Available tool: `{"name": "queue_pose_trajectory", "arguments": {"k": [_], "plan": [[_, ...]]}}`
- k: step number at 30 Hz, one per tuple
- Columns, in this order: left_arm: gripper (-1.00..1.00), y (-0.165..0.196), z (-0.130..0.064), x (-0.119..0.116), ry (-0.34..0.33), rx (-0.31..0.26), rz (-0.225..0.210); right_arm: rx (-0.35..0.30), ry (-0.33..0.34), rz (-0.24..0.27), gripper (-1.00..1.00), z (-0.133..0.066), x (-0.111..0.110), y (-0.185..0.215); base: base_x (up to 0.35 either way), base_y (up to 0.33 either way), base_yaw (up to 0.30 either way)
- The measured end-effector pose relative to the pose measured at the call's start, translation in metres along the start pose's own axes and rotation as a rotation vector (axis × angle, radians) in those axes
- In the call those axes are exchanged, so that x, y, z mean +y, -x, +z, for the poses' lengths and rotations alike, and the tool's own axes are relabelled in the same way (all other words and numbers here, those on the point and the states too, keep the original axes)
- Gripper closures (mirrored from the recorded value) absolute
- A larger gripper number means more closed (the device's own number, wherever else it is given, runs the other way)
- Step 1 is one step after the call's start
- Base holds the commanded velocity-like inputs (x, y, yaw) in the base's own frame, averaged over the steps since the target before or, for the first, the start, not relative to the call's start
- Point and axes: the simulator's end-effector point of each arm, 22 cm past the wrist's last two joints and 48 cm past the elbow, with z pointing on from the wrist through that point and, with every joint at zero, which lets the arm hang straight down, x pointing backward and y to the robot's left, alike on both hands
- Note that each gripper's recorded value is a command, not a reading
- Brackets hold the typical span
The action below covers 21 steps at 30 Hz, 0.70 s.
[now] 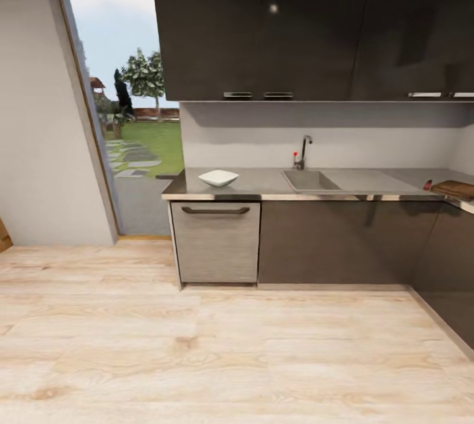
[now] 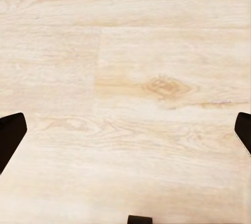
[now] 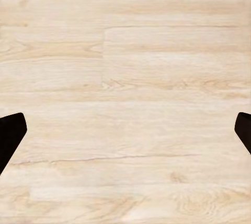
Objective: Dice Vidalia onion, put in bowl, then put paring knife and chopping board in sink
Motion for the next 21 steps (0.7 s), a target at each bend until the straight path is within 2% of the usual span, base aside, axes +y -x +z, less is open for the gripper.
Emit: {"name": "queue_pose_trajectory", "arguments": {"k": [21], "plan": [[-1.00,0.000,0.000,0.000,-0.001,-0.001,0.000,0.031,-0.002,-0.001,-1.00,-0.002,-0.002,-0.014,0.294,-0.004,0.002]]}}
